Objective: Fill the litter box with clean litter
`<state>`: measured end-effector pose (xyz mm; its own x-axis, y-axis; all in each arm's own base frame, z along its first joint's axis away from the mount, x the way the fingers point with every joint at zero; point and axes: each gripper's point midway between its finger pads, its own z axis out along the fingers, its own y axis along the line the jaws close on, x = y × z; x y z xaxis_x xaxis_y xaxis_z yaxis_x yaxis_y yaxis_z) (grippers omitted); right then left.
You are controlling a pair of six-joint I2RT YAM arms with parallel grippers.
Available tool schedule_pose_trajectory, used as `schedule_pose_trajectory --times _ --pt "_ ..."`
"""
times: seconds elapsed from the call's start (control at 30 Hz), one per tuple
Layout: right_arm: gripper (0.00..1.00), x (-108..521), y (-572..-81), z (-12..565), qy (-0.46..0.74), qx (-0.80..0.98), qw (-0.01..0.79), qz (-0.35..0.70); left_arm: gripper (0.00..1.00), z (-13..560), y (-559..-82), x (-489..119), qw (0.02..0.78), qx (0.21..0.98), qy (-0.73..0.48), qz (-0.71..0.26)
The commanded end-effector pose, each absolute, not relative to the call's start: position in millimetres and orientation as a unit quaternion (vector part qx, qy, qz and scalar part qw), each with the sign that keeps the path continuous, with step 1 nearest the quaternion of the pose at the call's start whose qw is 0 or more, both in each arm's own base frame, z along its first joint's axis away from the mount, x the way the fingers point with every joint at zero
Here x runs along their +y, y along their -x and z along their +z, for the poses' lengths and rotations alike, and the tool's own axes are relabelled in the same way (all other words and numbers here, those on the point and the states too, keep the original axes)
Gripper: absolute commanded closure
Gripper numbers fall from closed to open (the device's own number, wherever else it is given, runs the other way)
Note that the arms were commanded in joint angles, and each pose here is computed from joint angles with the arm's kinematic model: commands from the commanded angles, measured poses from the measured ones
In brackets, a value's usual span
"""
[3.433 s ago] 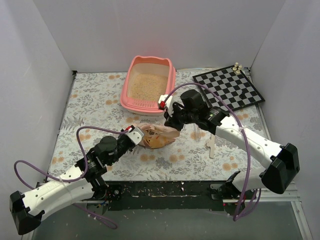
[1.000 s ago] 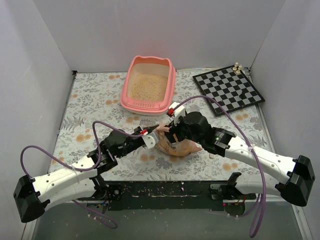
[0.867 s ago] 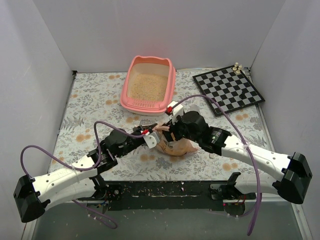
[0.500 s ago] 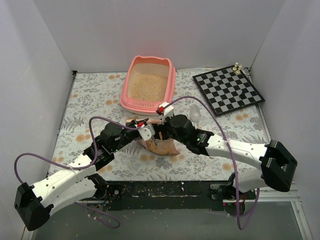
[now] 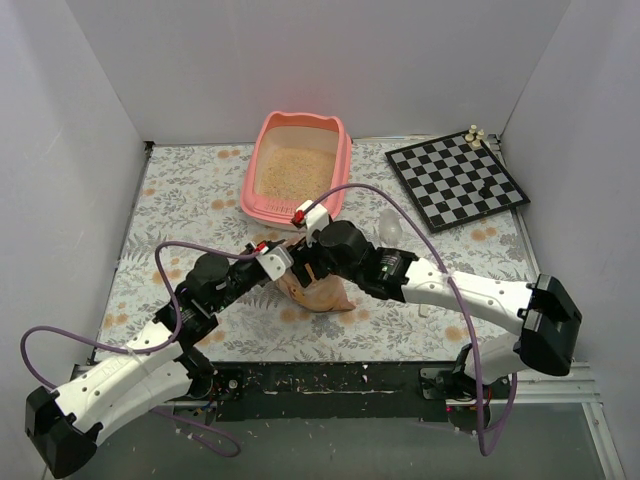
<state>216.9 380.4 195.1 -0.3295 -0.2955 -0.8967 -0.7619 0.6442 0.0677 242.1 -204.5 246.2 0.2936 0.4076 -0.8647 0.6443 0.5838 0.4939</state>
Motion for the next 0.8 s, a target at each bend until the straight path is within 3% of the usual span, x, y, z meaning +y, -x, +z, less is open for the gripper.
schedule_pose_trajectory --times 0.0,0.2,0.37,0.53,0.6,0.77 --pt "0.17 374.2 -212.8 262.4 0.339 0.749 0.504 0.264 0.85 269.6 -240.6 -205.0 0.707 0.560 -0.419 -0.105" --pt "0.17 323.1 -212.3 267.6 0.322 0.785 0.495 0.190 0.85 263.7 -240.0 -208.8 0.699 0.569 -0.416 -0.121" --pt "0.16 246.9 -226.2 269.8 0.217 0.801 0.539 0.142 0.81 262.4 -239.8 -207.9 0.699 0.574 -0.407 -0.125" --pt "0.16 183.2 -251.7 234.9 0.118 0.840 0.520 0.105 0.63 270.0 -238.6 -204.8 0.707 0.576 -0.388 -0.133" --pt "0.17 160.9 -263.8 211.3 0.081 0.860 0.494 0.097 0.51 275.7 -236.1 -202.7 0.713 0.572 -0.381 -0.137" --pt "0.19 151.8 -276.9 159.6 0.055 0.887 0.446 0.104 0.31 293.4 -218.2 -203.4 0.728 0.541 -0.386 -0.168"
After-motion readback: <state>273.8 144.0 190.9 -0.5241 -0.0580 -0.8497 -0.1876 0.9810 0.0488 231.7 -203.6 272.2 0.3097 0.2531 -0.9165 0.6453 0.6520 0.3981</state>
